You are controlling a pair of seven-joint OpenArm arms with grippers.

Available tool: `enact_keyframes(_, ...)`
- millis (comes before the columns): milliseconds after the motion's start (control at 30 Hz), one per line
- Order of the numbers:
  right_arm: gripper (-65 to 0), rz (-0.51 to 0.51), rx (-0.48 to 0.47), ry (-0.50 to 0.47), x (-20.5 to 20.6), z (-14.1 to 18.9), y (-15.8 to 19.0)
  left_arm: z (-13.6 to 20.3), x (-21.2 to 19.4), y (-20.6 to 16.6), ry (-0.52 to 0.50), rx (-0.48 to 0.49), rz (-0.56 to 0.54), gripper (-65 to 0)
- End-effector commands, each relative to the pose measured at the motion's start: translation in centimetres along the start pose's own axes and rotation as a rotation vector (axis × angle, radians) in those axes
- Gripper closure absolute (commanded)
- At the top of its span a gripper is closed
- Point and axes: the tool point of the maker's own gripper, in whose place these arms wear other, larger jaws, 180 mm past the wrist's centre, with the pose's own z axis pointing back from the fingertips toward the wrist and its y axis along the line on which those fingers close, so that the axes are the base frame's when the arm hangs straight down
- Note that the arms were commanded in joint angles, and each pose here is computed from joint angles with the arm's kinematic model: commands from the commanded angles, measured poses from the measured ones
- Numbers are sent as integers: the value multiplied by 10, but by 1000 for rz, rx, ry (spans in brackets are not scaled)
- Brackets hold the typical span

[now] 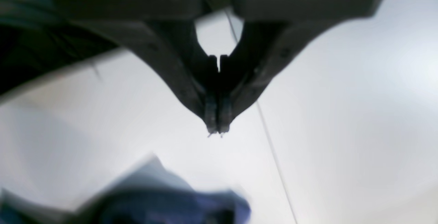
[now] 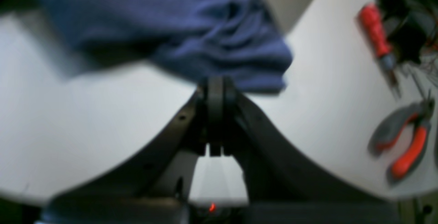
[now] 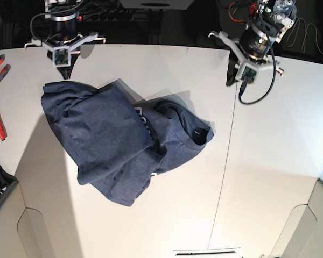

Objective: Layout the t-shirt on the table in an organized manner, then fold the t-shirt properly
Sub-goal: 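Lower the right gripper onto the crumpled blue t-shirt and grasp it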

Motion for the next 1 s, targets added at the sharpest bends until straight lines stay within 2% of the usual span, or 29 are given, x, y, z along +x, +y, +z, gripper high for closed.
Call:
enact_keyframes(0,0,8,-18,-79,24,-9,-8,-4,17,5,-53,12,-16,0)
enact_keyframes(133,0,-1,-56,-194,71,-37,-19,-19,36,9,-79,38,-13,0)
enact_keyframes(200,0,30,-80,-253,96,-48,-25,-23,41,8,-86,43,4,-5)
enact_keyframes(267,0,62,-130,-305,121,-59,-34,-25,45,5,-97,45,19,-117)
enact_keyframes(333,0,43,-181,-337,143,-69,-45,-26,46,3,-102,45,33,-189)
enact_keyframes(467,0,-32,-245,-345,172,-92,-63,-27,48,-4,-108,46,65,-199)
enact_keyframes(533,0,-53,-213,-318,179,-109,-64,-28,49,-6,-112,46,76,-199)
enact_keyframes(567,-67,-67,-177,-296,179,-120,-62,-28,50,-7,-113,46,80,-199)
enact_keyframes(633,-245,-136,-122,-241,174,-142,-61,-28,50,-8,-113,47,80,-199)
enact_keyframes(667,-312,-178,-110,-214,170,-153,-63,-28,50,-8,-113,48,77,-199)
enact_keyframes(700,-341,-212,-99,-183,164,-165,-65,-28,50,-7,-112,50,71,-199)
enact_keyframes(800,-344,-290,-44,-44,137,-198,-62,-29,49,-6,-110,55,54,-199)
enact_keyframes(967,-343,-371,150,144,107,-223,-25,-29,50,-6,-112,55,54,-199)
